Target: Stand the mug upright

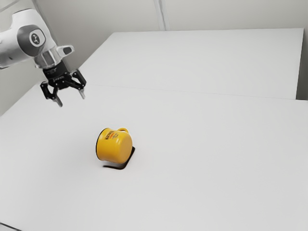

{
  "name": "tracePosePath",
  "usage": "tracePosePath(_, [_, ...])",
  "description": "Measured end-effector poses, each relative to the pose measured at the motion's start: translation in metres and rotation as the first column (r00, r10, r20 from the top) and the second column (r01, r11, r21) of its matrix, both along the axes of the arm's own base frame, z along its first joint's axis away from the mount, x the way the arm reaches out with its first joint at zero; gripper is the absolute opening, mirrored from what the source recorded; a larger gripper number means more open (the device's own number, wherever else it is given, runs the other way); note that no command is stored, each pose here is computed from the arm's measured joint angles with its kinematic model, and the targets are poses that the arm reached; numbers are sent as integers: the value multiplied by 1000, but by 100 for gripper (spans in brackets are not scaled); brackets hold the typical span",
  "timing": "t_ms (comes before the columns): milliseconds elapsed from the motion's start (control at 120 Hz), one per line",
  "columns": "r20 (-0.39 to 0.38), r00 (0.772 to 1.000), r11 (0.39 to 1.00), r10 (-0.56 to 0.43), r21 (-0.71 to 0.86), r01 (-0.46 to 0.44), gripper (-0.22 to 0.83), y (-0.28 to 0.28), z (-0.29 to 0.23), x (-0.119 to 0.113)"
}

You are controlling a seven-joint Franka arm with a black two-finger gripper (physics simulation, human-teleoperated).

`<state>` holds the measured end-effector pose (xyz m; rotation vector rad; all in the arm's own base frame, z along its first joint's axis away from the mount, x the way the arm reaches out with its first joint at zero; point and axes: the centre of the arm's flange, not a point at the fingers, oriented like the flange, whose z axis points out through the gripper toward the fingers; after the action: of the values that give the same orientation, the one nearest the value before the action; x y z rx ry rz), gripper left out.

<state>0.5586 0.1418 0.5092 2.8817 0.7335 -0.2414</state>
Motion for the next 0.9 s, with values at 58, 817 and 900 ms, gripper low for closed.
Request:
tracePosePath(58, [-32,999,998,1,-64,-3,62,-6,-25,5])
tracePosePath(817, [-77,997,924,-21,-383,-10,62,-15,-162,33])
tracePosePath(900, [-68,997,920,-26,-391,-3,62,-16,-165,34])
